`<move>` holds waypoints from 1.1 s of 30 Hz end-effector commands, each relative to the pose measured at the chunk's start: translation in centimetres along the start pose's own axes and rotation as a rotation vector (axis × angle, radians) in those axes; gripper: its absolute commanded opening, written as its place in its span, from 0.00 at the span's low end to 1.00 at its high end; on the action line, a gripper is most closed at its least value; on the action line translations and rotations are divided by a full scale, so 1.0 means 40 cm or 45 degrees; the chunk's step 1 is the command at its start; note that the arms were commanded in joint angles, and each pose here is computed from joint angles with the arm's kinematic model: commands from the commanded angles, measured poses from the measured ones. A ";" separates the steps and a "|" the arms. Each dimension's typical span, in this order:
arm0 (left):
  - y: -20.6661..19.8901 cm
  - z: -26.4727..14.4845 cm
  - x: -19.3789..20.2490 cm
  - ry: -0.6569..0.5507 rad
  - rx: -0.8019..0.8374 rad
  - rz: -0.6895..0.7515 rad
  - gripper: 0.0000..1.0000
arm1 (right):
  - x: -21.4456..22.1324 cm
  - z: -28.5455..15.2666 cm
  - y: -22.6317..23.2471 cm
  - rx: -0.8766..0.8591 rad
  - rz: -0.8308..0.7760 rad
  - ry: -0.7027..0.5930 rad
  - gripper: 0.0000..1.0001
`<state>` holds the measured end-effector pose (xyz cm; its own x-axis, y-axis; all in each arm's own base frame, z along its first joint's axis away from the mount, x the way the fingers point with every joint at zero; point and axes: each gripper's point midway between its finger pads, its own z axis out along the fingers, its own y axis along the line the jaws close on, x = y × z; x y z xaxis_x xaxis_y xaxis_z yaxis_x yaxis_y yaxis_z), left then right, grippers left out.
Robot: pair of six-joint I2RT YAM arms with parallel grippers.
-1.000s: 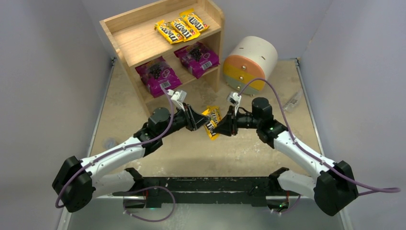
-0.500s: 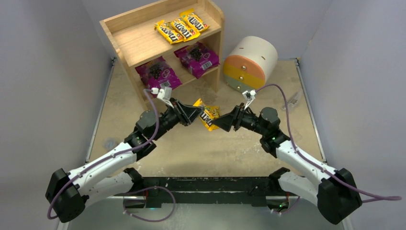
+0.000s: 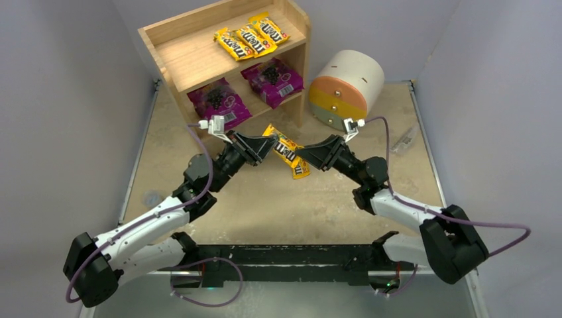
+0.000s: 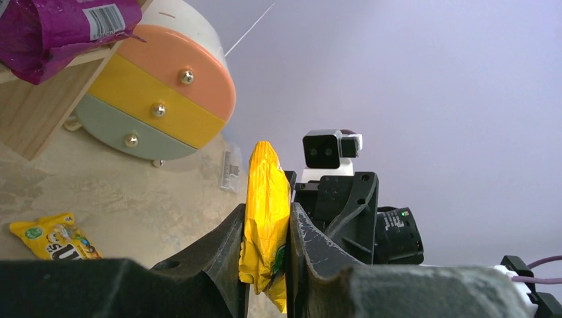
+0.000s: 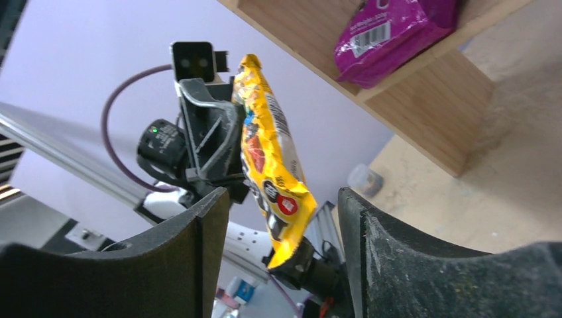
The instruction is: Place and organize the candy bags onto the shelf
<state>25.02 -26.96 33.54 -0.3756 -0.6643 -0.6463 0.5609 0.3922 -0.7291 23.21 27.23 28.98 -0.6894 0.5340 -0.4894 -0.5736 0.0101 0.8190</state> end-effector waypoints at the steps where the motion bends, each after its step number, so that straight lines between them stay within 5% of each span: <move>1: -0.041 0.017 -0.043 -0.082 0.059 -0.047 0.00 | -0.035 0.016 0.125 -0.261 -0.003 -0.068 0.62; 7: -0.009 0.012 -0.042 -0.087 -0.031 -0.074 0.00 | -0.036 0.020 0.134 -0.269 -0.095 -0.072 0.60; 13: -0.019 0.007 -0.076 -0.086 -0.124 -0.117 0.00 | -0.032 0.040 0.039 0.055 -0.434 0.028 0.64; 18: -0.018 0.005 -0.092 -0.101 -0.172 -0.144 0.00 | -0.042 0.045 0.057 0.055 -0.552 0.057 0.68; 20: -0.018 -0.001 -0.106 -0.114 -0.203 -0.164 0.00 | -0.050 0.034 0.030 0.150 -0.750 0.119 0.74; 25: 0.021 -0.025 -0.137 -0.138 -0.439 -0.236 0.00 | -0.058 0.017 -0.002 0.155 -1.659 0.179 0.93; 33: 0.008 -0.032 -0.145 -0.096 -0.548 -0.365 0.00 | -0.001 0.027 0.030 -0.113 -2.129 0.106 0.98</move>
<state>26.88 -22.55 36.09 -0.3890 -0.7933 -0.4683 0.1507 0.4467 -0.8819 22.77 28.70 28.67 0.3547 0.0067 -0.9350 -0.8492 0.4207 -0.3191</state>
